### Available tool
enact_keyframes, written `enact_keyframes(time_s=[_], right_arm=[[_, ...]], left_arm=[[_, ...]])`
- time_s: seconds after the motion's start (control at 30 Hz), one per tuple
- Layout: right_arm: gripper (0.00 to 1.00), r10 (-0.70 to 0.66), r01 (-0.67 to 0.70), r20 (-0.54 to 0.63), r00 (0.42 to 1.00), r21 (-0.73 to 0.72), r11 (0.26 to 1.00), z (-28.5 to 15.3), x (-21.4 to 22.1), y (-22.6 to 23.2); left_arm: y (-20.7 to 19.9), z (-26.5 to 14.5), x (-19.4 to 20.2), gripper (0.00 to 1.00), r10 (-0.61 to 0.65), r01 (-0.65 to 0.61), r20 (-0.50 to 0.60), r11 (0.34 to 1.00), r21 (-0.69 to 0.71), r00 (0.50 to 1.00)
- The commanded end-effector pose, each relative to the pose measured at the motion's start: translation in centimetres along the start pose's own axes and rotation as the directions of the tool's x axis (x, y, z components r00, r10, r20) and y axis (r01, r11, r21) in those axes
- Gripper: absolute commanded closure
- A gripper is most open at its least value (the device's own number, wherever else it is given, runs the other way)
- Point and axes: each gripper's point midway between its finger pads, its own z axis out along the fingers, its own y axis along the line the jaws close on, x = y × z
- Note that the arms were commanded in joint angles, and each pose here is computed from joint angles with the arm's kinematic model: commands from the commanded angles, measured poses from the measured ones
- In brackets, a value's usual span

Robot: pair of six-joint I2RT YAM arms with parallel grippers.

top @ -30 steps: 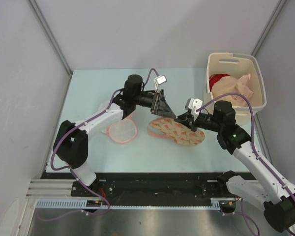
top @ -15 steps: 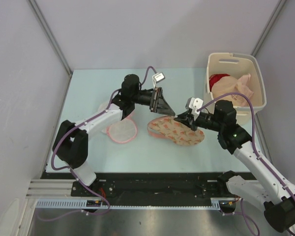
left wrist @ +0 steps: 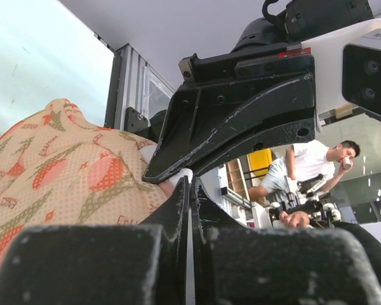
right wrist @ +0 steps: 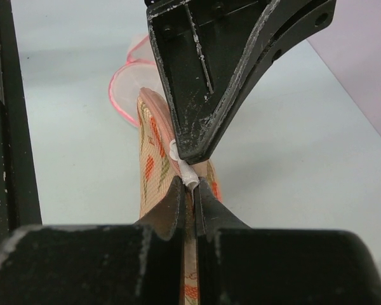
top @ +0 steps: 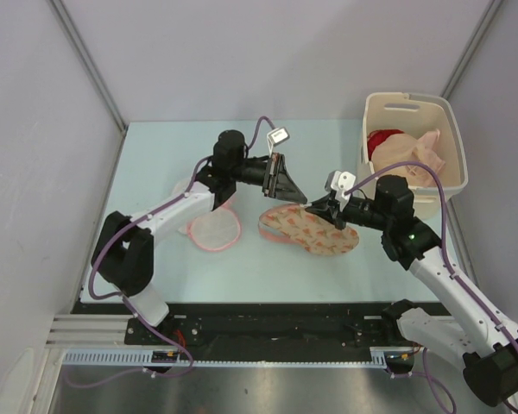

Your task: Unzip the laundry bag and remove the bra

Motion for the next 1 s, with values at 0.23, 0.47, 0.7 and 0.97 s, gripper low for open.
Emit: enact_keyframes(time_s=[0.23, 0.47, 0.7, 0.97], right_arm=[[1.0, 0.009, -0.002, -0.046, 0.999, 0.146, 0.989, -0.4, 0.4, -2.8], [1.0, 0.037, -0.044, 0.031, 0.999, 0.285, 0.958, -1.8, 0.3, -4.2], [1.0, 0.101, -0.227, 0.317, 0.943, 0.39, 0.892, -5.0, -2.9, -7.0], [1.0, 0.247, -0.452, 0.563, 0.789, 0.259, 0.853, -5.1, -5.1, -7.2]], left_arm=[[-3.5, -2.5, -1.1, 1.0, 0.182, -0.178, 0.04, 0.981, -0.075, 0.983], [-1.0, -5.0, -0.4, 1.0, 0.166, -0.143, 0.105, 0.971, -0.192, 0.981], [0.7, -10.3, -0.5, 1.0, 0.187, -0.101, 0.241, 0.939, -0.327, 0.952], [4.7, -10.4, 0.4, 1.0, 0.059, 0.042, 0.339, 0.958, -0.283, 0.939]])
